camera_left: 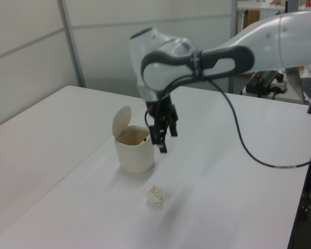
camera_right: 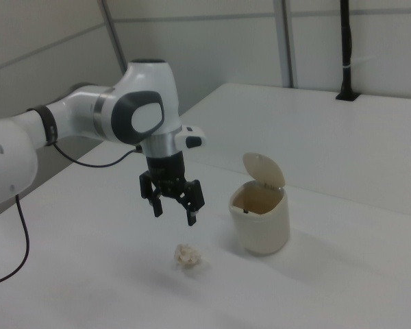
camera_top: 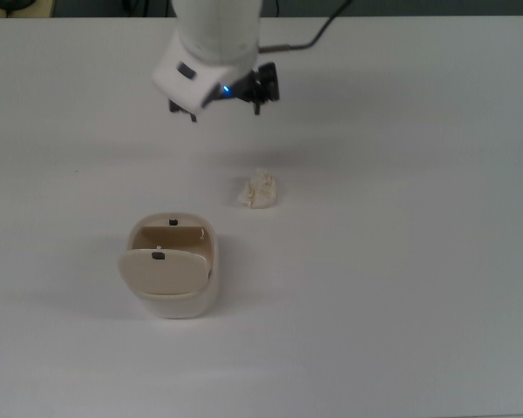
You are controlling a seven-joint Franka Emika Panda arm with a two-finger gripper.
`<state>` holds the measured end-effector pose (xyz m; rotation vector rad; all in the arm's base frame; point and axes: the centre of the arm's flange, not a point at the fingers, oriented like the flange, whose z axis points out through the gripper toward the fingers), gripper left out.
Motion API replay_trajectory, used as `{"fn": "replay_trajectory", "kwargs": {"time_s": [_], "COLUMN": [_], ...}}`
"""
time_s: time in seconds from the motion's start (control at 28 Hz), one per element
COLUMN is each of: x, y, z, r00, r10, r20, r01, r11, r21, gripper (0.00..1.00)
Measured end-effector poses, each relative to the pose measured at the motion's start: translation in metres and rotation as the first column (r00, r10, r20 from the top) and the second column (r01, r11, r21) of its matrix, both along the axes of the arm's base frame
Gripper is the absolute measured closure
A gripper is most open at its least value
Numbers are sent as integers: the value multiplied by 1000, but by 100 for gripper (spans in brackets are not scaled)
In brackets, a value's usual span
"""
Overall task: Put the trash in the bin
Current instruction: 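Lower the open gripper down onto the crumpled white paper ball, then close the gripper on the paper ball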
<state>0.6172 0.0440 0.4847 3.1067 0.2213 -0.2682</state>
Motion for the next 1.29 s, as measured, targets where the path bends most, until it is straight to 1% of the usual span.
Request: {"fn": "replay_trajectory", "kwargs": {"time_s": [0.21, 0.43, 0.46, 0.61, 0.64, 0.68, 0.71, 0.82, 0.86, 0.93, 1.04, 1.07, 1.11, 1.21, 1.25, 1.29], "x": [9, 16, 18, 21, 21, 22, 22, 22, 22, 23, 23, 23, 23, 24, 25, 25], "y": [31, 61, 65, 70, 70, 70, 69, 69, 69, 69, 69, 69, 69, 69, 69, 69], "z": [-44, -94, -104, -122, -125, -127, -127, -128, -127, -127, -128, -128, -129, -131, -132, -132], "r00": [998, 993, 992, 990, 990, 989, 989, 989, 989, 989, 989, 989, 989, 989, 988, 988], "r10": [56, 118, 127, 141, 144, 145, 145, 145, 145, 145, 145, 145, 145, 148, 151, 152], "r20": [12, 13, 15, 6, 6, 6, 5, 6, 6, 7, 6, 5, 4, 8, 13, 15], "r01": [-56, -117, -126, -141, -143, -144, -144, -145, -145, -144, -145, -145, -145, -148, -150, -151], "r11": [998, 993, 991, 989, 988, 988, 988, 988, 988, 988, 988, 988, 988, 987, 987, 986], "r21": [-2, -29, -34, -46, -49, -51, -53, -53, -53, -53, -54, -54, -54, -59, -62, -64], "gripper": [0, 0, 1, 3, 10, 11, 19, 30, 36, 41, 51, 58, 59, 70, 79, 79]}}
